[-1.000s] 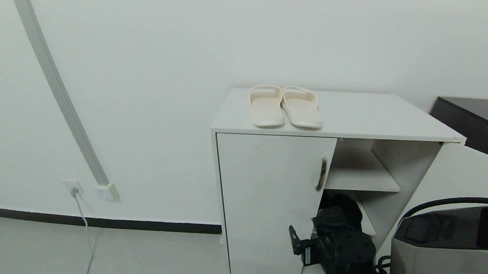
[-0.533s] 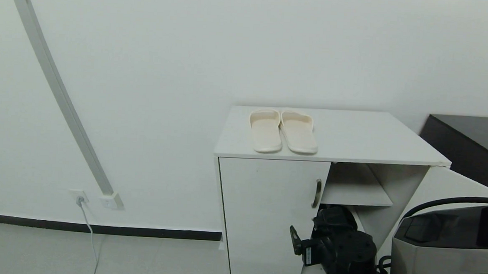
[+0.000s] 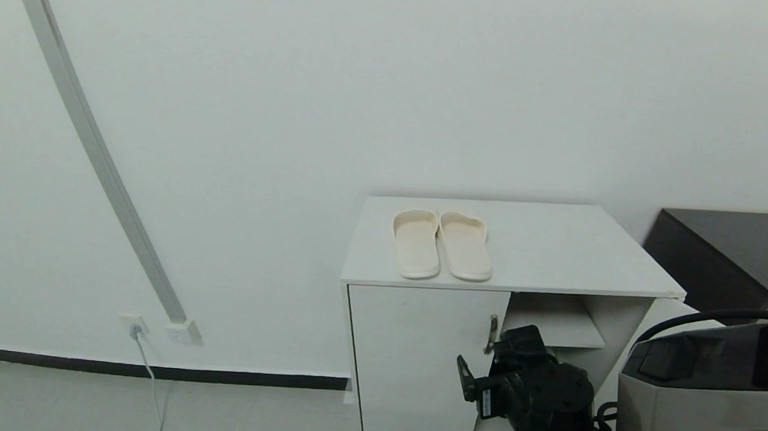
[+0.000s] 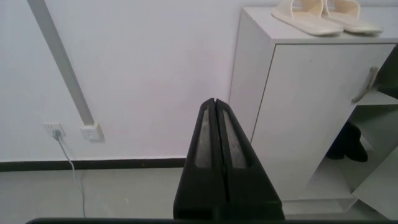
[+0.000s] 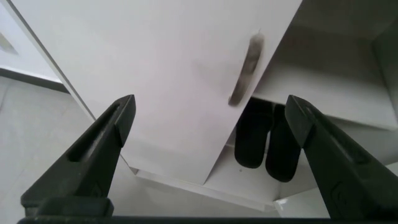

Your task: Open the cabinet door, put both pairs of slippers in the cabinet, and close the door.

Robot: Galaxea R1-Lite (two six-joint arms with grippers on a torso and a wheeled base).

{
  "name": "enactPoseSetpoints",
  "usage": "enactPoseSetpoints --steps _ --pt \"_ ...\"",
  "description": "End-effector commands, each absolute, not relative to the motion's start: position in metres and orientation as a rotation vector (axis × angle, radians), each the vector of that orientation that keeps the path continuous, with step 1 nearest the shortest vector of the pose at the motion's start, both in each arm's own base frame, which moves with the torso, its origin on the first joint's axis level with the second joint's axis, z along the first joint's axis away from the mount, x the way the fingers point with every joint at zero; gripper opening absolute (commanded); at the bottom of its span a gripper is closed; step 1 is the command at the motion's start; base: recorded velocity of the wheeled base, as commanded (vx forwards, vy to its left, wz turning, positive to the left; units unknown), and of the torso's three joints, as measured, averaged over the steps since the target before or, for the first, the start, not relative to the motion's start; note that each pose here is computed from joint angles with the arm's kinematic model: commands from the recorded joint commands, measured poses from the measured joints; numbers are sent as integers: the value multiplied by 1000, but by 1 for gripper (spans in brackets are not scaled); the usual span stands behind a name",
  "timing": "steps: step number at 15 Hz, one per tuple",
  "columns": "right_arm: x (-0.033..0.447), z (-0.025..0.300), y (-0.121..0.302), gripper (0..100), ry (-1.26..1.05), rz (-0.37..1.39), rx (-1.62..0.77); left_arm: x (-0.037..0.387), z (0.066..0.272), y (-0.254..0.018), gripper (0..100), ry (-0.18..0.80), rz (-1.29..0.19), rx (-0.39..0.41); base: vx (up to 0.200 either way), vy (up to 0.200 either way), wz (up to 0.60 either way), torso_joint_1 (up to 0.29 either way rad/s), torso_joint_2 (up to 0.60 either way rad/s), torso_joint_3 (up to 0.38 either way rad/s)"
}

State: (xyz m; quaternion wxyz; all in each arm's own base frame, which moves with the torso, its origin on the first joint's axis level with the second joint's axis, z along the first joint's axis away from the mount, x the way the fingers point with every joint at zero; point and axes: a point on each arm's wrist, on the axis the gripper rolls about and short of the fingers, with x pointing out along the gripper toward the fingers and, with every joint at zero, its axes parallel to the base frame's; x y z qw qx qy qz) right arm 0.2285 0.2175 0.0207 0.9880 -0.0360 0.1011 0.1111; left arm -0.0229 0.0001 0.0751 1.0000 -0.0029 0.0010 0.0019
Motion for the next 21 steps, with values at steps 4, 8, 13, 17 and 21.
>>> enactPoseSetpoints --steps 4,8,13,17,21 --pt "228 23 217 100 198 224 -68 -23 75 0 0 3 3 -5 0 0 0 221 -497 -276" --pt "227 23 216 100 200 224 -71 -23 75 0 0 3 5 -6 0 0 0 176 -381 -209" --pt "225 21 214 100 211 228 -82 -23 75 0 0 3 5 -6 0 0 0 151 -316 -163" --pt "247 47 238 100 93 270 -53 -23 75 0 0 3 3 -6 0 0 0 8 -16 -8" --pt "276 119 266 100 204 242 14 -23 75 0 0 3 3 -5 0 0 0 0 0 0"
